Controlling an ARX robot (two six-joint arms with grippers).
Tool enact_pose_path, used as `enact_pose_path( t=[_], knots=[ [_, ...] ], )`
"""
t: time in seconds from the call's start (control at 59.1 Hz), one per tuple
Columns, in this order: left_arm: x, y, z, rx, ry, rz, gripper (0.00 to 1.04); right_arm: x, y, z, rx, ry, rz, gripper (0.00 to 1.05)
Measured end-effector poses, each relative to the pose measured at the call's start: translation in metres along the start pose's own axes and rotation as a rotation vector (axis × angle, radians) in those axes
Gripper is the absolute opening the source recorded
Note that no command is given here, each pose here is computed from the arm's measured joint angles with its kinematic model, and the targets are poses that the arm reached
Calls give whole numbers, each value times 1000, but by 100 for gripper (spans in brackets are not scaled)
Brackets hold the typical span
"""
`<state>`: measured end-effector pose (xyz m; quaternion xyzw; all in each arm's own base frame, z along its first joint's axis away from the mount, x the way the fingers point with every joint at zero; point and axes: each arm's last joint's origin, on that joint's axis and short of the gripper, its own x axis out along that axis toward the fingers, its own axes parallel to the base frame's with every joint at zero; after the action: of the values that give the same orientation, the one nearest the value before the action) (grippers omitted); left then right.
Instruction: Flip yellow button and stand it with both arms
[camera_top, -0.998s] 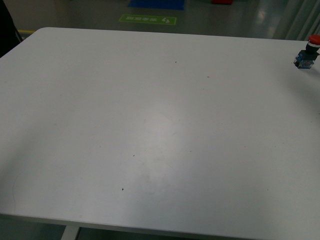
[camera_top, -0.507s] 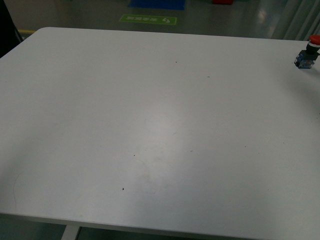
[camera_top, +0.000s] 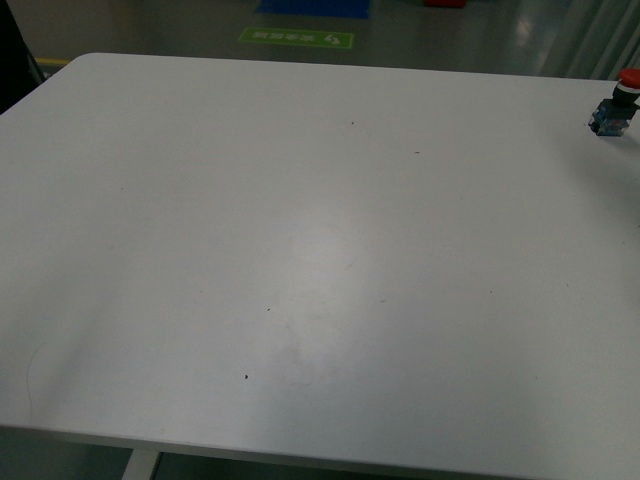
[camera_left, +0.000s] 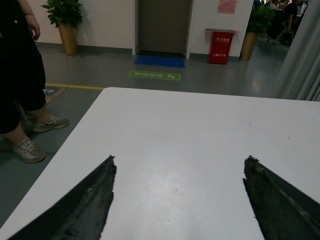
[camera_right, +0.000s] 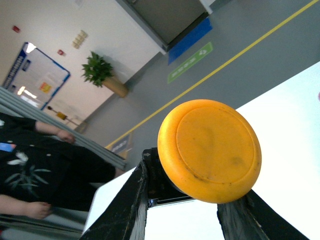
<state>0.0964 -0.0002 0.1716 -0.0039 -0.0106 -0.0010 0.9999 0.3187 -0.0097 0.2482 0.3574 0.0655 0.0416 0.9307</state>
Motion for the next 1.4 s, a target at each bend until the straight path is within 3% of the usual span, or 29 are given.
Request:
enact_pose_path(
  t=[0.135, 0.44, 0.727, 0.998, 1.404],
  knots=[
    [0, 0, 0, 1, 0, 0, 100, 6, -16, -5, -169, -34, -95, 32],
    [0, 0, 0, 2, 0, 0, 98, 21, -50, -29, -688, -43, -245, 32],
    [0, 0, 0, 2, 0, 0, 98, 41, -83, -48, -964, 34, -358, 31],
    [0, 0, 0, 2, 0, 0, 98, 56, -91, -50, -1072, 68, -415, 31],
    [0, 0, 0, 2, 0, 0, 98, 84, -118, -66, -1016, 195, -507, 31]
  ],
)
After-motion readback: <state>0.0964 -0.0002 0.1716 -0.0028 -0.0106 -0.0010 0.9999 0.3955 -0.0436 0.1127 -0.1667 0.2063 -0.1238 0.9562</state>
